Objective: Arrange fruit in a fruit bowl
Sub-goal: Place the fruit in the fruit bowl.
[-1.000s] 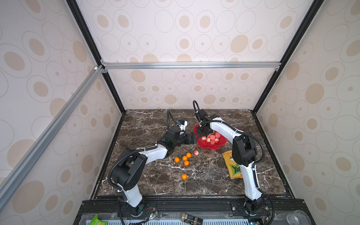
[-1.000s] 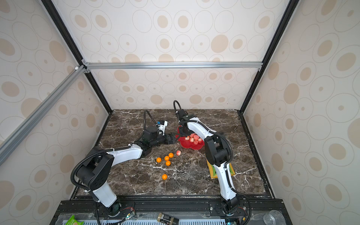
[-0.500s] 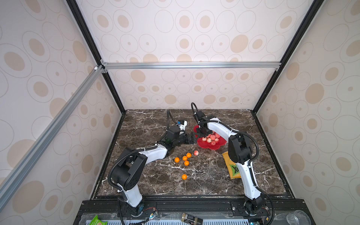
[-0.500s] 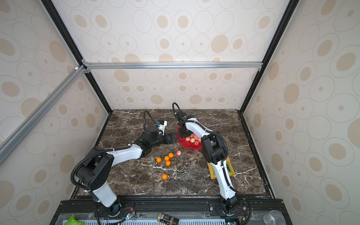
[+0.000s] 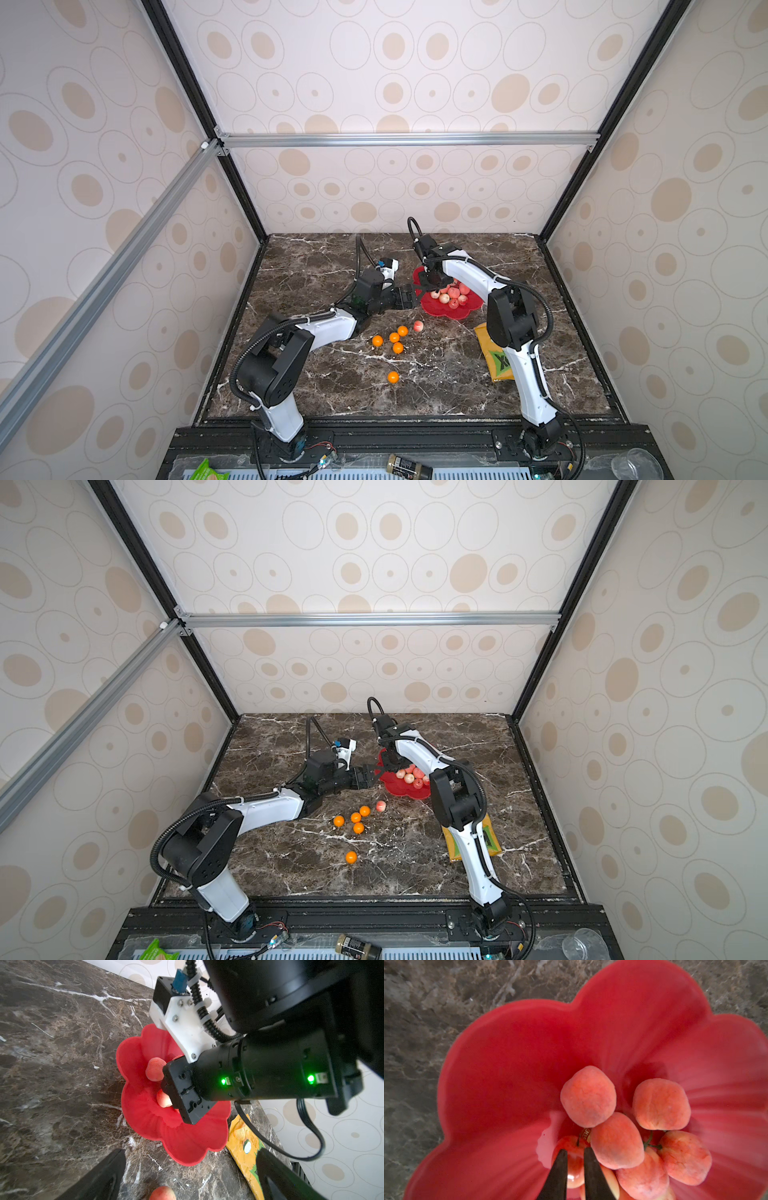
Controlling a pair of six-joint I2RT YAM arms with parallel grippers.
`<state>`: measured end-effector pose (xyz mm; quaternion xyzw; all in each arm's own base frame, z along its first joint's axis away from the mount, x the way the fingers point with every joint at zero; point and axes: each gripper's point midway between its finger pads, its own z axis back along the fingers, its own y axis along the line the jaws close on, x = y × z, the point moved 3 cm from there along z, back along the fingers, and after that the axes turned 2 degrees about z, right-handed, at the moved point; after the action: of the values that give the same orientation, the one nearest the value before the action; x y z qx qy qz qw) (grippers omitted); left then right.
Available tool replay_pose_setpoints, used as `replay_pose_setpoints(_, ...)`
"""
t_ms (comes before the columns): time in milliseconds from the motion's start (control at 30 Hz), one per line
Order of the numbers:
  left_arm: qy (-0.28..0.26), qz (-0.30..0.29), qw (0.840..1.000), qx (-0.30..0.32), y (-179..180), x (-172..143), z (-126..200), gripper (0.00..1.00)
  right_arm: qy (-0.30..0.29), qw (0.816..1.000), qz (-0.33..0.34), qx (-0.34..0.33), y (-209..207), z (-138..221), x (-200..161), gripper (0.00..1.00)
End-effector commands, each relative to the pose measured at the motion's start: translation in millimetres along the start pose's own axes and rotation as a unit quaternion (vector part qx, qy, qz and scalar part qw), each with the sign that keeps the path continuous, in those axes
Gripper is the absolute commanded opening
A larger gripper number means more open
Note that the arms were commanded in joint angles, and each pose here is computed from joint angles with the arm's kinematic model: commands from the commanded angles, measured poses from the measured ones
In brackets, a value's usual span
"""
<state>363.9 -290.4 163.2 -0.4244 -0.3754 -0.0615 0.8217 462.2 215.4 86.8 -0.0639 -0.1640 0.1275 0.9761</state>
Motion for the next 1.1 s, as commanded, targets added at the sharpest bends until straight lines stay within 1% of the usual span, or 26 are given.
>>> replay_pose_setpoints(0,-0.015,-0.009,1.0,-0.007,-9.0,8.4,11.8,0.99,0.003,1.0,-0.001,-0.005,-7.4,12.9,-0.2,0.2)
replay_pose_setpoints(200,-0.019,-0.013,1.0,-0.004,-13.1,7.3,27.9,0.99,-0.023,1.0,-0.006,-0.009,-15.6,44.0,-0.9,0.22)
replay_pose_setpoints(333,-0.022,-0.013,1.0,0.0,-14.5,2.7,42.7,0.99,-0.036,0.999,0.003,-0.009,-16.3,64.0,-9.0,0.23)
replay_pose_setpoints(500,-0.026,-0.002,1.0,-0.002,-11.5,-10.6,63.3,0.99,-0.055,0.998,0.041,0.011,-2.8,83.3,-24.6,0.23)
replay_pose_setpoints(600,-0.031,0.005,1.0,0.004,-7.6,-19.2,77.5,0.99,-0.058,0.995,0.079,0.037,10.4,90.5,-35.4,0.22)
replay_pose_setpoints(667,-0.038,0.012,0.999,0.006,-4.8,-23.4,87.9,0.99,-0.059,0.989,0.119,0.062,23.7,92.4,-42.5,0.21)
replay_pose_setpoints(733,-0.043,0.025,0.999,0.004,0.2,-28.1,98.5,0.99,-0.06,0.98,0.167,0.091,37.9,92.9,-50.3,0.2)
replay_pose_setpoints(800,-0.049,0.036,0.998,0.0,3.5,-31.1,108.1,0.99,-0.063,0.971,0.201,0.109,46.9,92.9,-54.1,0.18)
replay_pose_setpoints(867,-0.052,0.044,0.998,-0.003,7.6,-33.6,115.8,0.99,-0.068,0.959,0.235,0.143,57.4,94.5,-58.6,0.12)
replay_pose_setpoints(900,-0.053,0.048,0.997,-0.005,9.3,-34.1,119.4,0.99,-0.07,0.95,0.254,0.166,63.9,96.7,-61.4,0.1)
replay_pose_setpoints(967,-0.056,0.054,0.997,-0.007,12.2,-35.2,125.2,0.99,-0.074,0.936,0.283,0.193,74.2,100.3,-65.7,0.08)
replay_pose_setpoints(1067,-0.062,0.062,0.996,-0.012,15.7,-35.8,132.9,0.99,-0.071,0.908,0.343,0.231,91.2,102.6,-76.6,0.08)
